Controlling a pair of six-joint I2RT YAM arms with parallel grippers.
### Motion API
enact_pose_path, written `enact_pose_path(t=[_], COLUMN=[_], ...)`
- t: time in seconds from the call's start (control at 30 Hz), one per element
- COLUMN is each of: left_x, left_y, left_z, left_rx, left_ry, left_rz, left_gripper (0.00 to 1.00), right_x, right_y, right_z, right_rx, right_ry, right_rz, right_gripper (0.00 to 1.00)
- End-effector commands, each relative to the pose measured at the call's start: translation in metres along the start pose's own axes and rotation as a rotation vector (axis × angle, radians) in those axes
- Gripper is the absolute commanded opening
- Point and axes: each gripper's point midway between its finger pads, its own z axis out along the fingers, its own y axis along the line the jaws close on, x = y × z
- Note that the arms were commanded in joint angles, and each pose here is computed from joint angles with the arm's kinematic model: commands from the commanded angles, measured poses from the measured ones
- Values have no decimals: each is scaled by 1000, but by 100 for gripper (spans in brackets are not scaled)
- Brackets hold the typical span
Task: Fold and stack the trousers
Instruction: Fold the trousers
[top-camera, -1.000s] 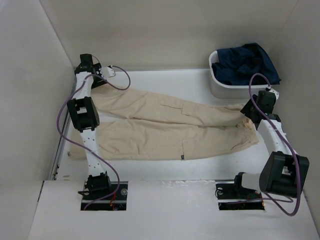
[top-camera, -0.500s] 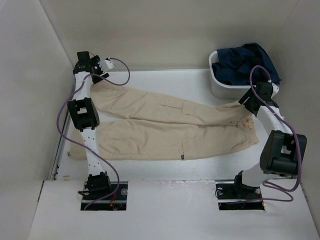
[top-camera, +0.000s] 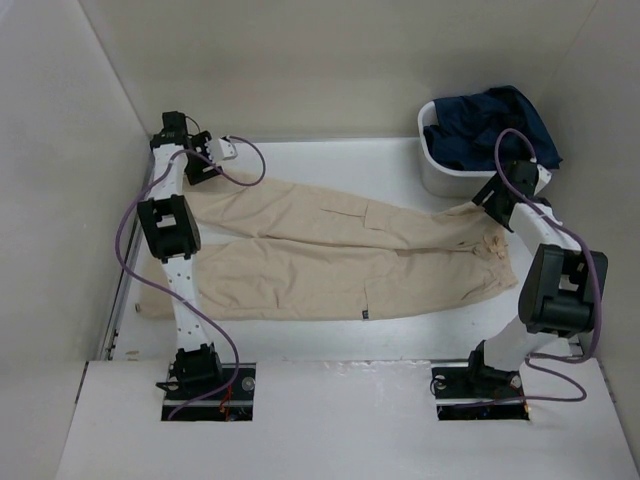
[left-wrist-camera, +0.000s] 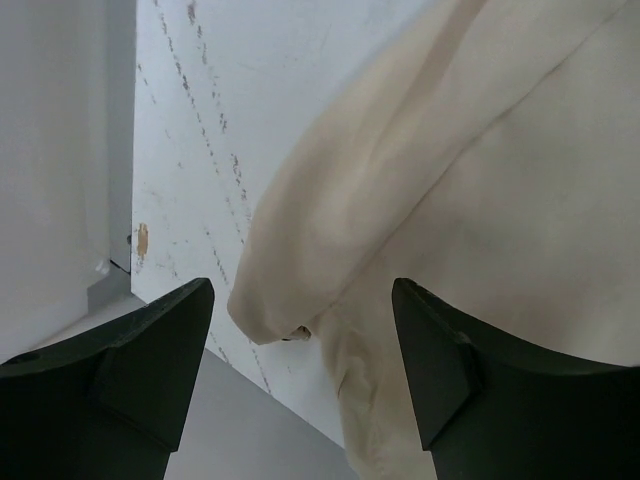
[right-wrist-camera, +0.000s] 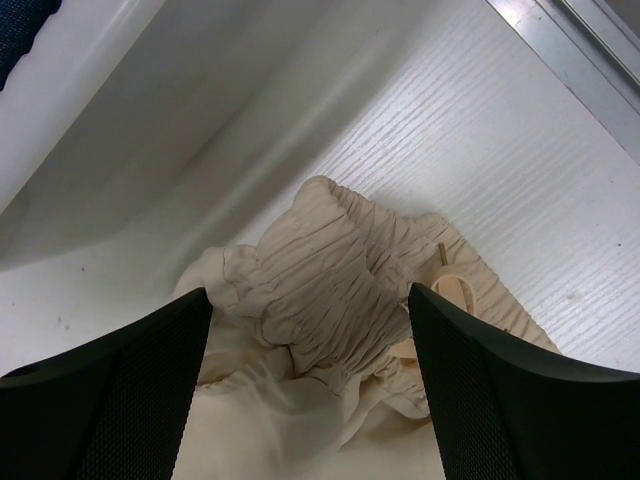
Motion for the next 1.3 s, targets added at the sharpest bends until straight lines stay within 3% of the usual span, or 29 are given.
enact_pose_path(t=[0.0, 0.13, 0.2, 0.27, 0.33, 0.37, 0.53, 0.6, 0.77, 0.93, 1.1, 1.27], left_x=[8, 22, 29, 35, 34, 33, 32, 30, 12, 0, -3, 23], left_y=[-7, -11, -15, -14, -4, 4, 54, 85, 138, 145, 96, -2], left_z=[8, 25, 31, 34, 33, 31, 10, -8, -80, -160, -232, -276], left_rx=[31, 29, 37, 29, -17, -50, -252, -371, -583, -659, -640, -527], left_ry=[37, 111, 145, 172, 171, 167, 163, 160, 131, 134, 197, 322], left_rz=[77, 103, 114, 115, 118, 120, 118, 112, 99, 85, 100, 104], left_gripper=[71, 64, 50, 30, 17, 13, 5, 4, 3, 3, 3, 4], right_x=[-16, -10, -11, -14, -15, -15, -14, -20, -58, -81, -65, -55], right_y=[20, 20, 19, 19, 20, 21, 22, 20, 20, 7, -14, -20], right_z=[1, 10, 11, 11, 14, 16, 24, 19, -24, -67, -68, -63], right_rx=[-32, -18, -10, -7, -1, 0, 5, 3, -72, -190, -240, -256], right_ry=[-42, -16, -20, -31, -33, -28, -20, -35, -159, -253, -221, -213], right_rz=[7, 7, 10, 13, 22, 26, 65, 78, 77, 93, 166, 235], right_gripper=[84, 82, 82, 79, 73, 68, 10, 0, 0, 2, 1, 6])
